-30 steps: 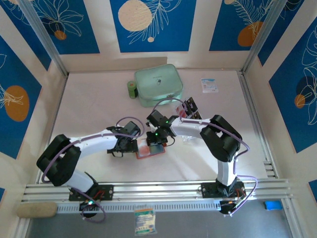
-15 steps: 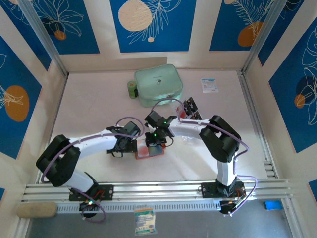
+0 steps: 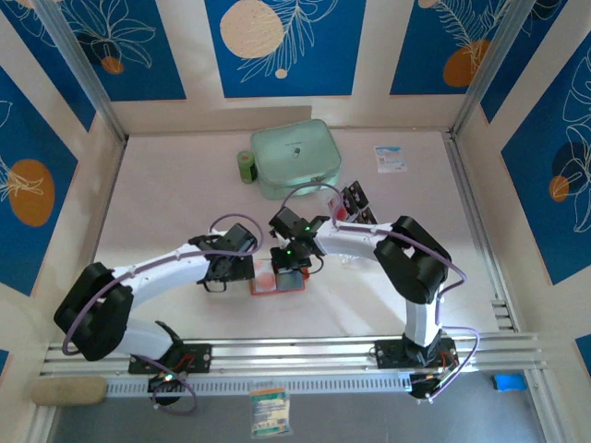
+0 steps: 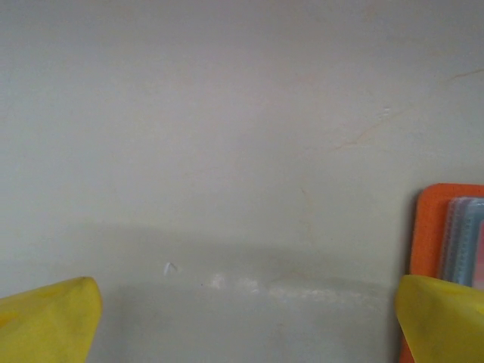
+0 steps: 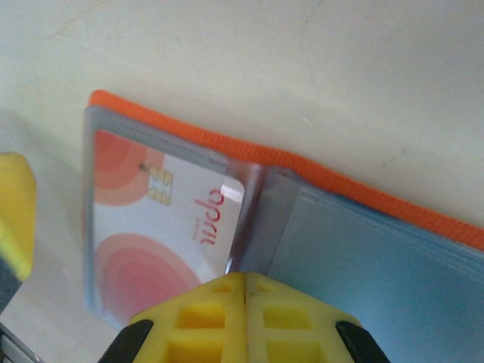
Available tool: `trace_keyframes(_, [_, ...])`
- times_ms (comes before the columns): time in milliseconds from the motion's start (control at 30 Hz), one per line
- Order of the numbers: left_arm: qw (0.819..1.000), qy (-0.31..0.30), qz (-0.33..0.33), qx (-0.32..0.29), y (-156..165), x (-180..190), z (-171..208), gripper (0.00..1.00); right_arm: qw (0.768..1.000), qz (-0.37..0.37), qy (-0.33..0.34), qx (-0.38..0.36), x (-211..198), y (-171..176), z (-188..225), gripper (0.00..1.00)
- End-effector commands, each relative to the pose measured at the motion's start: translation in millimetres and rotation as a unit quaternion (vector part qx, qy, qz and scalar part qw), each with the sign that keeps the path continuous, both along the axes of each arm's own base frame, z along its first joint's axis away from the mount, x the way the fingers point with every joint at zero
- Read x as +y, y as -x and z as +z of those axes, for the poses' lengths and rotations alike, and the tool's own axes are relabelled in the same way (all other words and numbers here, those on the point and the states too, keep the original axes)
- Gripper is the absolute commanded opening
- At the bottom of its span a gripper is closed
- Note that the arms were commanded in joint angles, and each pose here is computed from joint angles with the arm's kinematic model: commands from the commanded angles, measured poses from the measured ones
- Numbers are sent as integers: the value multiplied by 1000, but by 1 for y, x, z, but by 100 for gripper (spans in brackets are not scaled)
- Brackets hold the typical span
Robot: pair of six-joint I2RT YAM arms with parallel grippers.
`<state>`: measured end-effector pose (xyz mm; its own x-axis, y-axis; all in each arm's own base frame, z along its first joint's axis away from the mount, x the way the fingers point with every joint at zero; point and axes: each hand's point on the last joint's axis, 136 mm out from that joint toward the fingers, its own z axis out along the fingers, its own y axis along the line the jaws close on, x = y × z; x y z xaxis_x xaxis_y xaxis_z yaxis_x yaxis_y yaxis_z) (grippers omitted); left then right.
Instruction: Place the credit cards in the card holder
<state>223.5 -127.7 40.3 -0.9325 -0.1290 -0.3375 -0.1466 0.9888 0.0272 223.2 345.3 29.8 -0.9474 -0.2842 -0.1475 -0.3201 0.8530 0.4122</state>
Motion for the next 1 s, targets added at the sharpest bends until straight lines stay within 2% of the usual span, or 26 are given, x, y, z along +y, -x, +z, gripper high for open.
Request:
trace_keyframes(0, [1000, -14, 23, 4, 4, 13, 3, 99, 1000, -4, 2, 2, -5, 10, 11, 3])
trace_keyframes(300, [999, -10, 21, 22, 11, 12, -7, 100, 1000, -2, -9, 2, 2, 17, 15, 3])
trace_keyframes(967, [998, -14, 3, 56, 16, 7, -32, 99, 999, 15, 6, 28, 15, 28, -11, 3])
